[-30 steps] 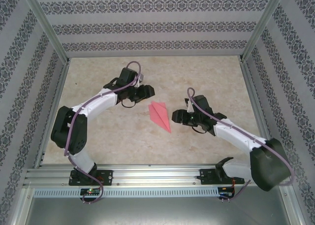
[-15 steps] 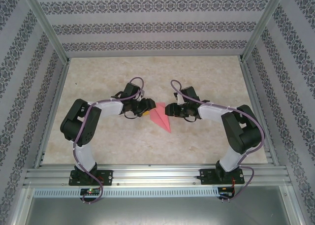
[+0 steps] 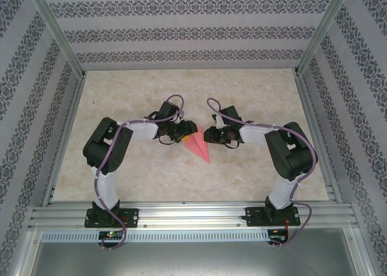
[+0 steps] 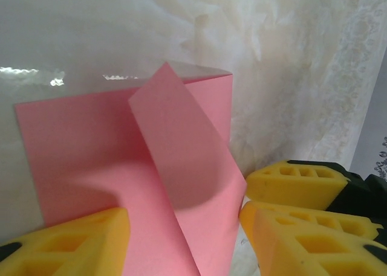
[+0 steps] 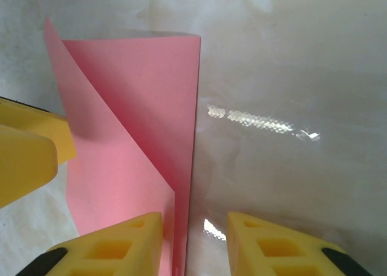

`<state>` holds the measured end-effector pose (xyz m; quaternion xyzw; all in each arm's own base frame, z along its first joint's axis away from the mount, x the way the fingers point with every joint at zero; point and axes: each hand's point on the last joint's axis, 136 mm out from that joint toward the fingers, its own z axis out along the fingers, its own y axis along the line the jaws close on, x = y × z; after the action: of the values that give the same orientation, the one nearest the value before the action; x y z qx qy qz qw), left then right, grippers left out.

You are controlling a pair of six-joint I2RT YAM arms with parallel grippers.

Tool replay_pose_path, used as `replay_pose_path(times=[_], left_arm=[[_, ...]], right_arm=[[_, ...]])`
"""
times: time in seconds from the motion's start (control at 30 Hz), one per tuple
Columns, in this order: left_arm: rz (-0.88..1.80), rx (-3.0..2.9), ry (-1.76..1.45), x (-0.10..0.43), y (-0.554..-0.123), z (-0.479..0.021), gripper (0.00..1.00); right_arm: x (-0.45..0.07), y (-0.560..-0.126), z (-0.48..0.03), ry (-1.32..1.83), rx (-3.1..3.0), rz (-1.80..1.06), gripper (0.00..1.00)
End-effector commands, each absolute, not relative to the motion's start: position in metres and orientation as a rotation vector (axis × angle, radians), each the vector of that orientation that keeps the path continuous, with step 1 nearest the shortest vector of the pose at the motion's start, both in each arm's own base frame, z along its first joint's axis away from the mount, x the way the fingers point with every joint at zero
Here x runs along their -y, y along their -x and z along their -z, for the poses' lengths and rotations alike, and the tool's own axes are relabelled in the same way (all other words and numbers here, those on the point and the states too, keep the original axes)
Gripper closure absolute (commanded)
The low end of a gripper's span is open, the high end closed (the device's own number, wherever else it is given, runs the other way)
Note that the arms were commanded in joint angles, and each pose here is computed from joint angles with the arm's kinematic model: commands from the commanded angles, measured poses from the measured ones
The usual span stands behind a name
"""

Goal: Fold a paper plane with a square sheet of paper (fold left side to right side)
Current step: Turn over the paper at the center of the table.

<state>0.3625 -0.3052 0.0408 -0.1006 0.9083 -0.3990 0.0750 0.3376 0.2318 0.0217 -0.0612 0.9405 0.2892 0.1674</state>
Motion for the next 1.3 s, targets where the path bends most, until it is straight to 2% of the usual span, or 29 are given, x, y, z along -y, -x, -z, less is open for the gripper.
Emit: replay_pose_path(times=[0.0, 0.17, 0.37, 0.47, 0.6, 0.73, 0.83, 0.93, 1.1, 1.27], left_arm=[[1.245, -2.697, 0.273, 0.321, -0.369, -0.048, 0.44], [1.272, -2.700, 0.224, 0.336, -0.370, -0.049, 0.53], [1.284, -2.683, 0.208, 0.341, -0.372, -0.053, 0.74], [1.294, -2.658, 0.185, 0.342, -0.373, -0.062, 0.83], [1.317, -2.582, 0.123, 0.343, -0.375, -0.090, 0.93], [1.314, -2.461, 0.034, 0.339, -0.377, -0.142, 0.95], [1.293, -2.364, -0.026, 0.331, -0.377, -0.189, 0.95], [1.287, -2.260, -0.071, 0.321, -0.376, -0.237, 0.95], [1.319, -2.090, -0.164, 0.312, -0.365, -0.309, 0.93], [1.365, -1.972, -0.230, 0.309, -0.351, -0.356, 0.92]], right_arm=[[-0.229, -0.346, -0.023, 0.166, -2.665, -0.813, 0.67], [-0.227, -0.346, -0.023, 0.162, -2.667, -0.807, 0.67], [-0.225, -0.347, -0.040, 0.112, -2.610, -0.889, 0.67], [-0.218, -0.349, -0.070, 0.061, -2.496, -0.990, 0.63], [-0.205, -0.342, -0.114, 0.028, -2.346, -1.117, 0.51], [-0.196, -0.330, -0.153, 0.001, -2.208, -1.265, 0.37], [-0.194, -0.320, -0.179, 0.018, -2.129, -1.331, 0.23], [-0.199, -0.308, -0.207, 0.092, -2.055, -1.421, 0.03], [-0.205, -0.295, -0.248, 0.204, -1.952, -1.529, 0.02], [-0.215, -0.283, -0.272, 0.295, -1.875, -1.589, 0.02]])
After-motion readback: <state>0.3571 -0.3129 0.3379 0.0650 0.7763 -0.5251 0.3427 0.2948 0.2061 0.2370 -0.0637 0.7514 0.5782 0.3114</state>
